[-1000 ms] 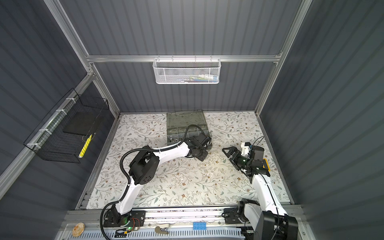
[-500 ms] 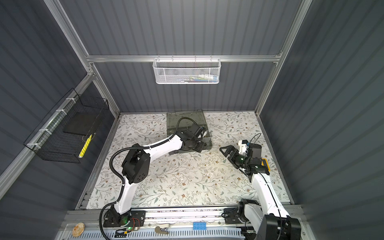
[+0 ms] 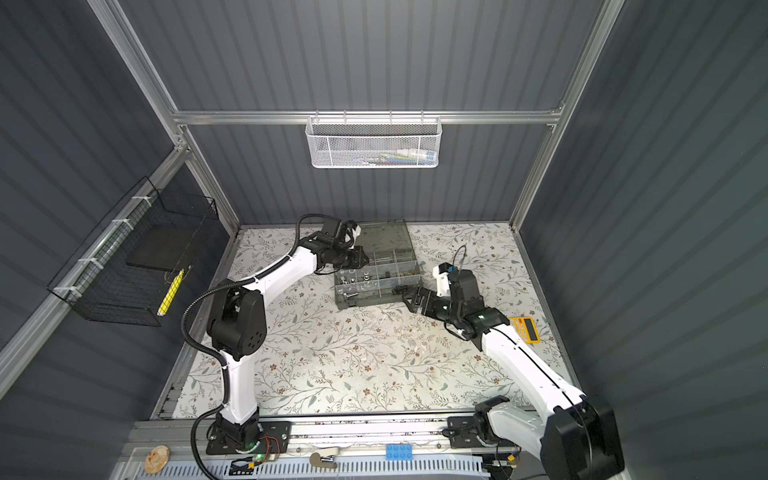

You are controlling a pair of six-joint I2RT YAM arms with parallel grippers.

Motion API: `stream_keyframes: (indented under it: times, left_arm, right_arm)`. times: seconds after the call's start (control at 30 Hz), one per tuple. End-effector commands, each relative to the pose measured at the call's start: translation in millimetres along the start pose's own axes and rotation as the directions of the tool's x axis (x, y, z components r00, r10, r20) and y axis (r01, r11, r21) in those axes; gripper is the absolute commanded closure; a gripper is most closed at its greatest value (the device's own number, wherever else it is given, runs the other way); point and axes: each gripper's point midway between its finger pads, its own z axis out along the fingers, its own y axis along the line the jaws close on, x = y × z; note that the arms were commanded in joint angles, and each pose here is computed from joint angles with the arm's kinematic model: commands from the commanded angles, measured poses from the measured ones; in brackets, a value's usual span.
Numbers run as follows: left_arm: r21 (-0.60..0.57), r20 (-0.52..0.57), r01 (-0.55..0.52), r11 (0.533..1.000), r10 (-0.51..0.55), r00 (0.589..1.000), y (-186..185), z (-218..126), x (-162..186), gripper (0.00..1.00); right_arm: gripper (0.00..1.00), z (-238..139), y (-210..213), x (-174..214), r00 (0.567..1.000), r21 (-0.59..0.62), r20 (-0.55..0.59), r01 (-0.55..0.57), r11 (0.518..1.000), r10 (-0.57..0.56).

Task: Sort the screws and nuts into containers
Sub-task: 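Lift the hex nut with the left gripper over a compartment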

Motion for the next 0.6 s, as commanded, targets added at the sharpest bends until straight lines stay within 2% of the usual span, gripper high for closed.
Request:
stream_keyframes:
  times: [0.0,0.17,0.3,0.57]
  left_arm:
    - [0.03,0.02,0.049,0.998,-0.05,0.999,10.3,-13.2,-6.5,0.8]
    - [-0.005,0.024,0.103,0.995,-0.103,0.994,44.3,-9.8,-4.6,0.8]
    - [-0.019,0.001,0.121,0.992,-0.121,0.993,54.4,1.7,4.6,0.8]
    - [-0.058,-0.073,0.151,0.987,-0.155,0.985,71.8,25.9,31.2,0.78]
  right_arm:
    - [0.01,13.2,8.6,-9.0,0.996,0.055,0.024,0.084,0.995,-0.086]
    - [0.01,37.0,24.9,0.9,0.994,0.034,-0.021,0.111,0.993,-0.11]
    - [0.01,49.9,29.0,7.4,0.993,0.027,-0.043,0.114,0.993,-0.113]
    - [0.01,50.5,21.5,5.8,0.989,0.072,-0.045,0.147,0.986,-0.144]
